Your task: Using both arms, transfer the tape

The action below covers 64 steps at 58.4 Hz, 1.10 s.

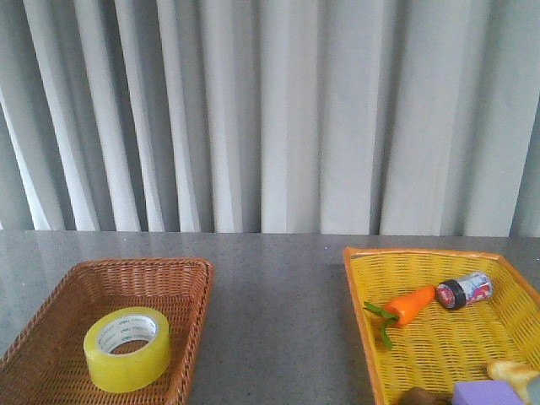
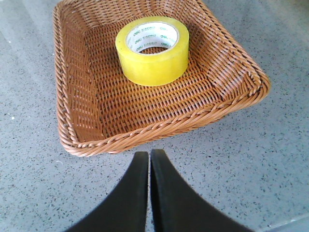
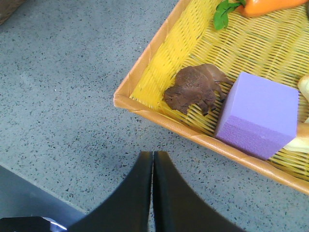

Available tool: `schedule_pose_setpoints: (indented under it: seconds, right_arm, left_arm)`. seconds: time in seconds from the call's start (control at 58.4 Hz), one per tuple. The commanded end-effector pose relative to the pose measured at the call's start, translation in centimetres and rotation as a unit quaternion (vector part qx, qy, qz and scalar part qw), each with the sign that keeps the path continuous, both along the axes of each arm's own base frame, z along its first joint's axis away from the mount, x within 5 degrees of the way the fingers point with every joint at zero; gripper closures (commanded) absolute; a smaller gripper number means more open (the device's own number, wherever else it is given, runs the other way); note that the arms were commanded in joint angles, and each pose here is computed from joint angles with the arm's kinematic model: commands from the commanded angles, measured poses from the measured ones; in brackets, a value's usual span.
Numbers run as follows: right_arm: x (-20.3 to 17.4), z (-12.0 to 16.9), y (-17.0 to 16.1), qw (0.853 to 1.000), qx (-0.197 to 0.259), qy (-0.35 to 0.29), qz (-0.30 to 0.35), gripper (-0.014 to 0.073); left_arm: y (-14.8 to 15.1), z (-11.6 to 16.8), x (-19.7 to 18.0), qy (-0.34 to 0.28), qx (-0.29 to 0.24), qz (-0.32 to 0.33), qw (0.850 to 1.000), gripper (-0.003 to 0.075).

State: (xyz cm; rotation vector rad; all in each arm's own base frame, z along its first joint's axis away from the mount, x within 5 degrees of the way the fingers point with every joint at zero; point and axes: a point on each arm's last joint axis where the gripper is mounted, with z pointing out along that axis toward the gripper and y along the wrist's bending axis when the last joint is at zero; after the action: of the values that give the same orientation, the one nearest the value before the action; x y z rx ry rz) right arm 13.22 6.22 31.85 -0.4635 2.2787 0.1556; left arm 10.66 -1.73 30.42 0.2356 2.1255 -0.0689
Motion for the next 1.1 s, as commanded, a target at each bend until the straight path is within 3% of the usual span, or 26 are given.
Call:
schedule_pose_setpoints:
  seconds: [0.0,0.274,0.617,0.874,1.079]
  right_arm:
    - [0.3,1.2,0.0,0.999,0.013,-0.038,0.001,0.0602]
    - [0.3,1.2,0.0,0.999,0.013,-0.038,0.001,0.0602]
    - [0.3,1.2,0.0,0.999,0.012,-0.036,0.001,0.0602]
    - [0.2,1.1,0.0,0.999,0.011,-0.035,0.001,0.0602]
    - [0.2,1.1,0.0,0.999,0.011,-0.034,0.001,0.0602]
  left_arm:
    - [0.3,0.9,-1.0,-0.076,-0.002,0.005,0.997,0.0727]
    - [1.0,-3.7,-5.3,-0.206,-0.015,0.008,0.978,0.0727]
    - [1.0,-9.4,-5.3,-0.338,-0.041,0.012,0.94,0.0727]
    - [1.0,-9.7,-5.2,-0.31,-0.086,0.023,0.946,0.0727]
    - [1.0,-9.7,-5.2,-0.307,-0.089,0.024,0.947,0.0727]
